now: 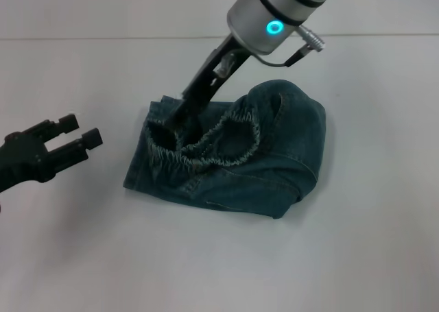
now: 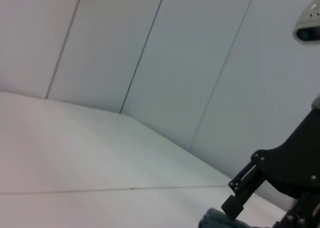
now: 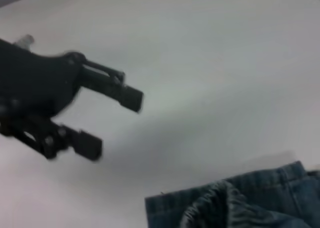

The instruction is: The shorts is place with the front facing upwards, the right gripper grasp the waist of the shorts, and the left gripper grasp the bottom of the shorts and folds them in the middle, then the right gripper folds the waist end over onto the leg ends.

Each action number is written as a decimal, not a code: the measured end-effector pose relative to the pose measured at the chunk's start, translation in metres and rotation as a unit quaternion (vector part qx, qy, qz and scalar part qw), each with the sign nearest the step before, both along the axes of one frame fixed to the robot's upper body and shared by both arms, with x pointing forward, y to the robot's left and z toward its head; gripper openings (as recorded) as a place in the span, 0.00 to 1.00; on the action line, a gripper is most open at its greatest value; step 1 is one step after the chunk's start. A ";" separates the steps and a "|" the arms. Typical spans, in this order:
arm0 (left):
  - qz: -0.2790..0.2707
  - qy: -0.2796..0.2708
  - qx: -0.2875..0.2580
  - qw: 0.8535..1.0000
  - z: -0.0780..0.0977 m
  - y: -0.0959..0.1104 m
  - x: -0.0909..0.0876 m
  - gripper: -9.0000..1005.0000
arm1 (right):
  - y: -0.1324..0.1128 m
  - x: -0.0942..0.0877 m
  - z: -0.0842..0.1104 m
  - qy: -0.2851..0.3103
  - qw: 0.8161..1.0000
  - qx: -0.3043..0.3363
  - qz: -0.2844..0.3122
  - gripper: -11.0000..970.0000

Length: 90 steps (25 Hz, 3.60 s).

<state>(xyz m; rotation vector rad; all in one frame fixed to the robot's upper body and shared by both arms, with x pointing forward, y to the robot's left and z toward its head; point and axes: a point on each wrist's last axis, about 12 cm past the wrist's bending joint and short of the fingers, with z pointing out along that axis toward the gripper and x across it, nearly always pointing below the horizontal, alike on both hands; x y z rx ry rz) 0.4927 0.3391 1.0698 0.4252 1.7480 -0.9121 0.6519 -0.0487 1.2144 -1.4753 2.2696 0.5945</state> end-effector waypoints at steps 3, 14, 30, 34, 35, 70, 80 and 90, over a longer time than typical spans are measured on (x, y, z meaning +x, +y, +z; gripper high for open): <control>0.005 -0.002 0.000 1.000 0.001 0.002 0.000 0.73 | -0.011 0.004 0.001 -0.008 1.000 -0.014 -0.005 0.64; 0.018 -0.002 -0.002 1.000 0.002 0.005 0.003 0.73 | -0.049 0.006 0.011 -0.010 0.997 -0.065 -0.035 0.83; 0.011 0.015 -0.003 1.000 -0.002 0.008 -0.007 0.73 | -0.042 -0.002 -0.016 -0.015 0.994 -0.101 -0.039 0.78; 0.012 0.015 -0.002 1.000 -0.003 0.008 -0.009 0.73 | -0.041 0.000 -0.020 -0.017 0.994 -0.102 -0.041 0.63; 0.012 0.015 -0.002 1.000 -0.003 0.008 -0.009 0.73 | -0.041 0.000 -0.020 -0.018 0.994 -0.101 -0.041 0.59; 0.022 0.030 -0.030 0.999 -0.013 0.005 -0.022 0.73 | -0.041 0.017 -0.035 -0.080 0.983 0.113 -0.122 0.24; -0.038 0.052 -0.041 0.997 -0.002 0.010 -0.034 0.73 | -0.155 -0.033 -0.038 -0.050 0.951 0.264 -0.153 0.74; -0.102 0.090 -0.021 0.991 0.005 0.008 -0.035 0.73 | -0.261 -0.137 -0.119 -0.018 0.923 0.351 -0.159 0.93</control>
